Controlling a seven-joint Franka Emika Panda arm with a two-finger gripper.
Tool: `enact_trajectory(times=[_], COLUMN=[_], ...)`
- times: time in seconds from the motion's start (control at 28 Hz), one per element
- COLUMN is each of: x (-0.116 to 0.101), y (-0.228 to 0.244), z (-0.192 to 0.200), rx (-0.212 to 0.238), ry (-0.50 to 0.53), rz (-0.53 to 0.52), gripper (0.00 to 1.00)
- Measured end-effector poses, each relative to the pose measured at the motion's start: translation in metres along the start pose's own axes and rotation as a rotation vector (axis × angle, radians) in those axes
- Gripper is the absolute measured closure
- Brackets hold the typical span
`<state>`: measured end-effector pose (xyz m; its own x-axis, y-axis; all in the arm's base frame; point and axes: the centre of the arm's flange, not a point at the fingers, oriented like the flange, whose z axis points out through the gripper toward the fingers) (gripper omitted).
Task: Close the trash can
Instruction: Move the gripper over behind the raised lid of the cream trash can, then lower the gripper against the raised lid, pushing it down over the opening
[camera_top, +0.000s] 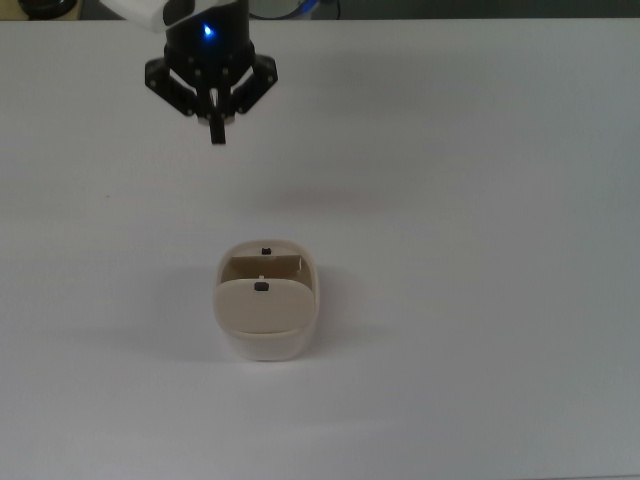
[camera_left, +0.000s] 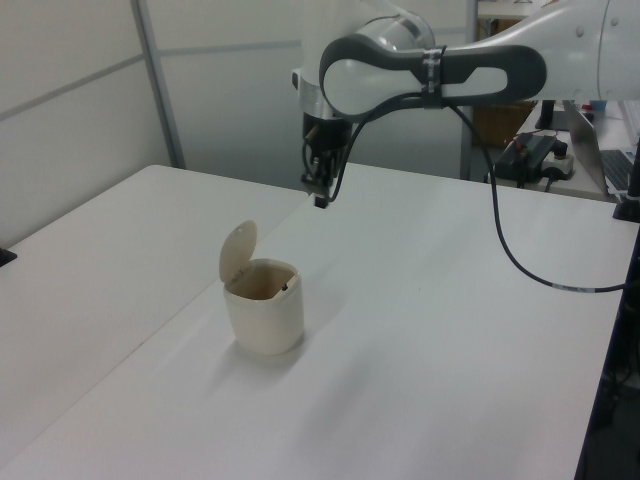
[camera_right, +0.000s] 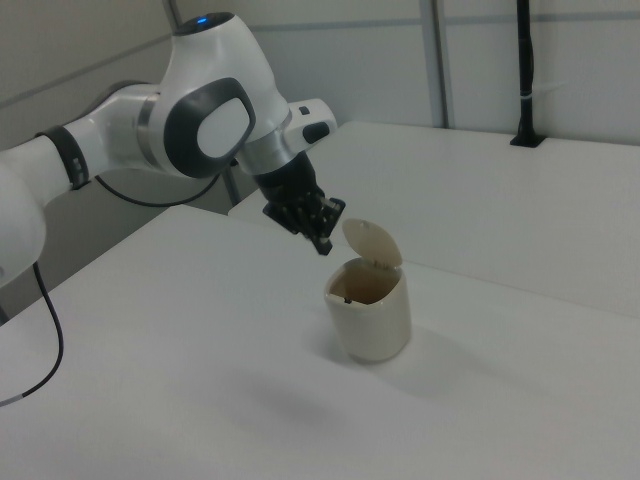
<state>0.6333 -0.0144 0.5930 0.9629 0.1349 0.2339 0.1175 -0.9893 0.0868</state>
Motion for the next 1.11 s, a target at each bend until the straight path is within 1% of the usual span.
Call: enact_trajectory(times=[0.14, 0.32, 0.54, 0.64, 0.96, 1.11], x=[0.023, 0.048, 0.063, 0.065, 0.069, 0.07], y=[-0.001, -0.002, 0.0, 0.0, -0.013, -0.023], z=[0.015, 0.038, 0.048, 0.053, 0.095, 0.104], rx=[-0.013, 0.004, -0.004, -0.006, 0.011, 0.019], ry=[0.138, 0.312, 0.463, 0.479, 0.425, 0.415], rz=[-0.004, 0.017, 0.033, 0.033, 0.019, 0.007], gripper=[0.99, 0.99, 0.99, 0.99, 0.99, 0.99])
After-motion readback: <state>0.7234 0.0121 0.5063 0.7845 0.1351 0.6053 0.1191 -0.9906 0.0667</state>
